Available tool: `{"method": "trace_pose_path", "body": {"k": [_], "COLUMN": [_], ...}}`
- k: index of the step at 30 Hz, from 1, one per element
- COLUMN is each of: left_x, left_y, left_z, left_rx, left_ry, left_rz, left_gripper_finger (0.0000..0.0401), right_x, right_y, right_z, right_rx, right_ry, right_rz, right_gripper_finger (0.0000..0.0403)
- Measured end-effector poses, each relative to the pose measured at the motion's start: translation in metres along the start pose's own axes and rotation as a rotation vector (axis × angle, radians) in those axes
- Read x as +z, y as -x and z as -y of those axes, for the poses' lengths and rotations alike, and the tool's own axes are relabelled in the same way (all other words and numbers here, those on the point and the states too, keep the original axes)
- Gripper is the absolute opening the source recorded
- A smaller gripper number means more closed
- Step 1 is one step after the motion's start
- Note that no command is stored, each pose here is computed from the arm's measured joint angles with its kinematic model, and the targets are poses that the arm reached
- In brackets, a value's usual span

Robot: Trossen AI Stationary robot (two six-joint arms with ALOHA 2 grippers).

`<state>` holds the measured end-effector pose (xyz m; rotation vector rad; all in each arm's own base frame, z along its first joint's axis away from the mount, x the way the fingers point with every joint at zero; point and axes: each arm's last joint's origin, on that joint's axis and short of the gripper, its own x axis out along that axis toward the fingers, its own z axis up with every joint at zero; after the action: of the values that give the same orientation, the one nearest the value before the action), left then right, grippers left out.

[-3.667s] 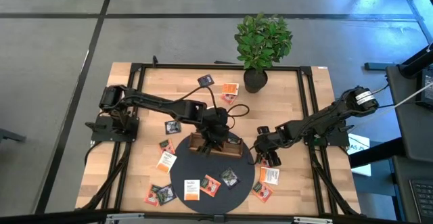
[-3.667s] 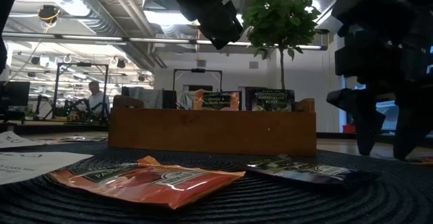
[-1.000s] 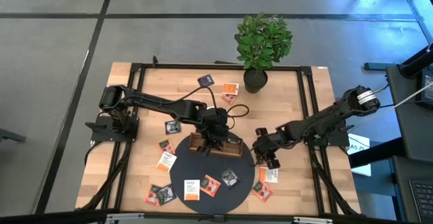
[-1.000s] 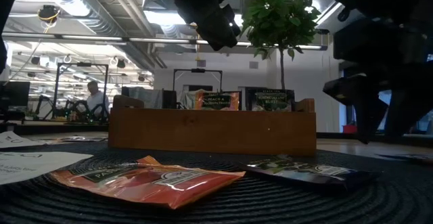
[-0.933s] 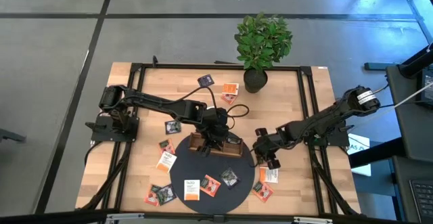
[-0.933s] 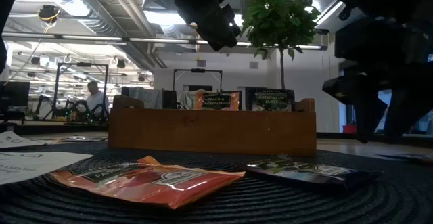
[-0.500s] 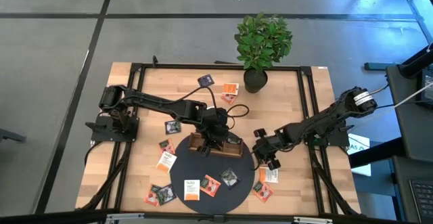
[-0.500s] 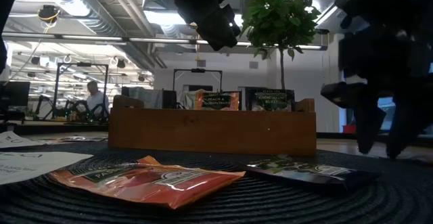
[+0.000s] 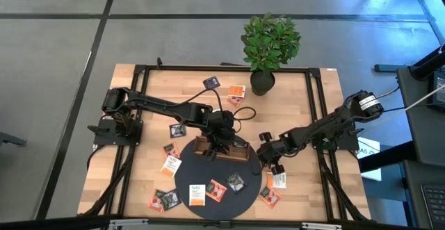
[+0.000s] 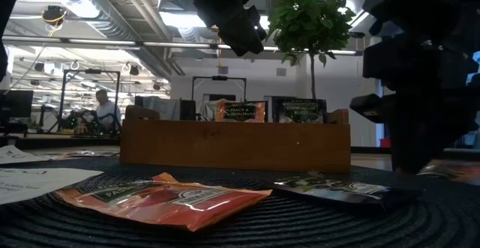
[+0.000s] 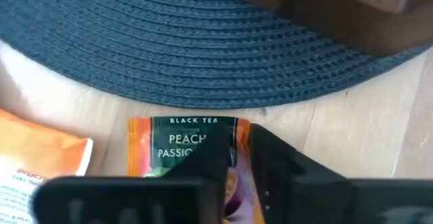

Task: Pick & Place Tea
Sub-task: Put the orange black tea bag into the middle section of the wooden organizer

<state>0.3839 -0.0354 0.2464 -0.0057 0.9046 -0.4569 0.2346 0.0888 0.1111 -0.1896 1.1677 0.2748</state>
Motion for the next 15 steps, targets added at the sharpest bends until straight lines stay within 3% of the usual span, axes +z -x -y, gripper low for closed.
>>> {"method": "trace_pose_path", "body": {"k": [4, 15], "left_x": [0.0, 0.0], "left_y": [0.0, 0.0], "left_z": [0.0, 0.0], "left_rx": [0.0, -0.001], "left_ry": [0.0, 0.0], "left_rz": [0.0, -0.001], "left_gripper_finger": [0.008, 0.0084], "right_x": [0.0, -0.004], "right_y": [0.0, 0.02], "right_z": [0.0, 0.002], "right_rx": [-0.003, -0.051], "right_ry": [0.0, -0.097], "right_rz": [-0.001, 0.022], "right_gripper_finger": [0.0008, 0.0003]}}
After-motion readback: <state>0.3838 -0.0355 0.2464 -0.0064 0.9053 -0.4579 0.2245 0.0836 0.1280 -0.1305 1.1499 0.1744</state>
